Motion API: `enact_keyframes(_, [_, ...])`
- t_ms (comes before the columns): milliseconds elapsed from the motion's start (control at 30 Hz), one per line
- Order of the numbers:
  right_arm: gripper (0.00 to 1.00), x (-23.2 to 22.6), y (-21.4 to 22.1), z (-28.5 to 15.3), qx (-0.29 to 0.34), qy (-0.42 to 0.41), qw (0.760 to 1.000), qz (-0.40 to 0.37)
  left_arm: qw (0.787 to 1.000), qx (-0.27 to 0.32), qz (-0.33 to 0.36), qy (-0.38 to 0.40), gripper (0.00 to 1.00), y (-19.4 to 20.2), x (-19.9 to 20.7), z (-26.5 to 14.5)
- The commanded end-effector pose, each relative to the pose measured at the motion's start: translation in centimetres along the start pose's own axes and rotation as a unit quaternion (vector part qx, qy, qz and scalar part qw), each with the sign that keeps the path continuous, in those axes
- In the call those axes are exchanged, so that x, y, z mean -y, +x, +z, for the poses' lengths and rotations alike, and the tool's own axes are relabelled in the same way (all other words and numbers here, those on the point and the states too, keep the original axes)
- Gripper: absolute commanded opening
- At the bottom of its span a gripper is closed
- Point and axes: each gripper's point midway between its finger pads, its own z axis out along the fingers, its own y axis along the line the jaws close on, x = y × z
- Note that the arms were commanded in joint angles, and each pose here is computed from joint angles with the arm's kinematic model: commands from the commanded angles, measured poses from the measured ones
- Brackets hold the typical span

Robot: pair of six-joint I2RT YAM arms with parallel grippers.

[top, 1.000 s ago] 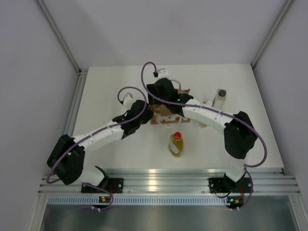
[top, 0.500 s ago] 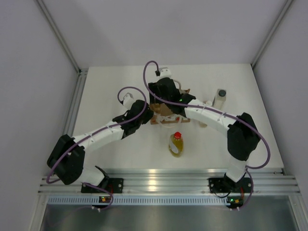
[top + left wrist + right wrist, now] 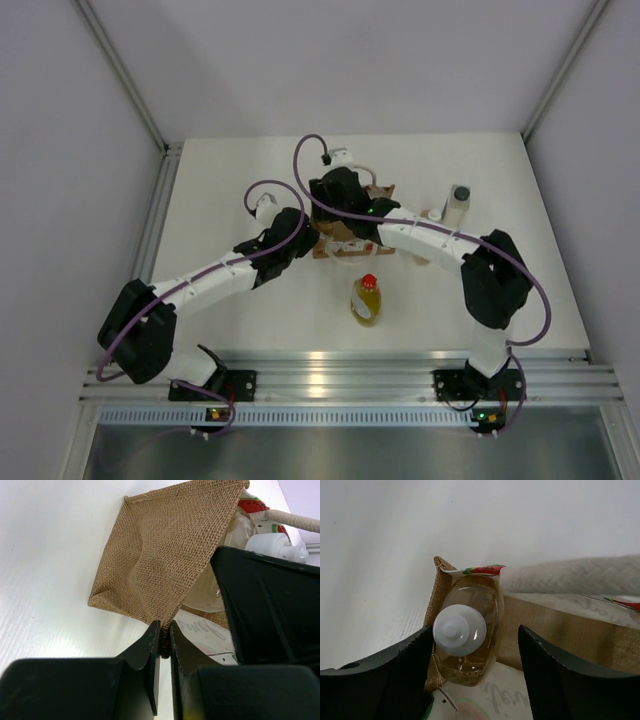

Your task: Take the personal care products out of the canvas bag

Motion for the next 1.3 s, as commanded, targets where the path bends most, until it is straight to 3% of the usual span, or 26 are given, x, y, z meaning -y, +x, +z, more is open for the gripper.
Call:
enact_keyframes(0, [0.66,0.4,0.4,1.1,0.001,0.012,1.0,0.008,0.999,-0.015,0.02,-0.043,0.0,0.7,-2.9,-0.1])
enact_keyframes(567, [0.57,1.0,1.2,4.4,-0.001,0.045,0.999,0.004,0.999,-0.017,0.022,-0.043,0.0,0.8,-2.9,-0.1])
enact_keyframes(733, [0.43,1.0,-0.6,3.5,0.033,0.039,0.999,0.011,0.999,-0.018,0.024,-0.041,0.0,0.8,-2.7,-0.2])
enact_keyframes(900, [0.0,1.2,-1.8,2.4,0.052,0.035,0.998,0.007,0.999,-0.019,0.026,-0.04,0.0,0.8,-2.7,-0.2])
enact_keyframes(1267, [0.0,1.1,-9.2,-5.4,0.142,-0.007,0.99,0.009,0.999,-0.02,0.024,-0.042,0.0,0.9,-2.8,-0.1])
